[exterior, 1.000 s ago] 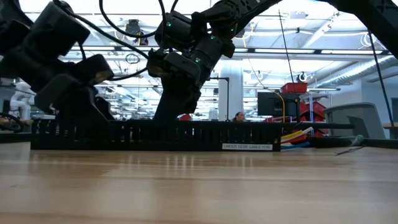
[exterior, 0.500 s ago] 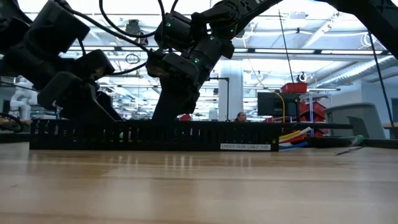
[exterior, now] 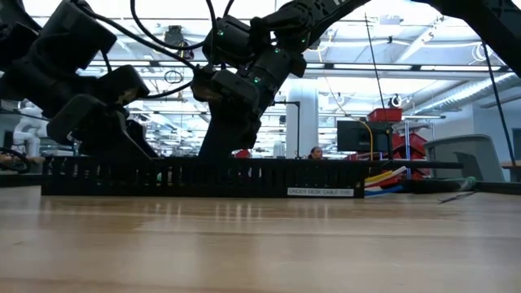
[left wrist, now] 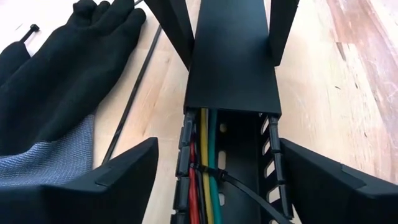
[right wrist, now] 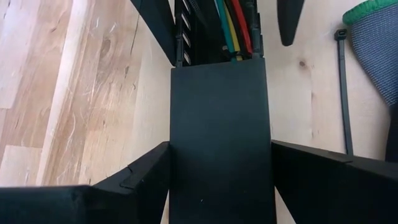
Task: Ziptie cables
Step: Close the cable duct
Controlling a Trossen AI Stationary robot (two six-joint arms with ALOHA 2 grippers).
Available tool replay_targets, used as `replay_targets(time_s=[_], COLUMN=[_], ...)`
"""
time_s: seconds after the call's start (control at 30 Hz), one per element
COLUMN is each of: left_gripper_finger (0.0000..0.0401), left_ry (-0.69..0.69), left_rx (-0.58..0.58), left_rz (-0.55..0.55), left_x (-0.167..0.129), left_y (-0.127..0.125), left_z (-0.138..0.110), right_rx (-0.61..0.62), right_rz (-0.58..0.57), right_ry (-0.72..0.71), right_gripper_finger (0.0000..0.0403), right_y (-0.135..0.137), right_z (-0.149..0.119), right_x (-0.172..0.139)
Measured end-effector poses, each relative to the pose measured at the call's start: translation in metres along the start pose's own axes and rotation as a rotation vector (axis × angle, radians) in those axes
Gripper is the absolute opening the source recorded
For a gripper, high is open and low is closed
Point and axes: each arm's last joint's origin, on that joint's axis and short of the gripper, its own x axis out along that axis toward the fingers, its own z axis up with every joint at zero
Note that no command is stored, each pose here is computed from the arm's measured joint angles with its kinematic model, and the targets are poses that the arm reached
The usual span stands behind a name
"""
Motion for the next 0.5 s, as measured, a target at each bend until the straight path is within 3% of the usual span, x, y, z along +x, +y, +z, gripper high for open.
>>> replay_targets(time_s=[0.5], left_gripper_finger=[0.0290], left_ry=[-0.038], left_rx=[-0.005], left_rz=[-0.003], left_x=[0.0058], left_y=[-0.0014], left_z=[0.0000], right_rx=[-0.005], right_rz=[-0.002], right_ry=[-0.019], right_gripper_finger=[0.0240], right_y=[-0.0024], right_z=[0.0017], right_x=[-0.0002])
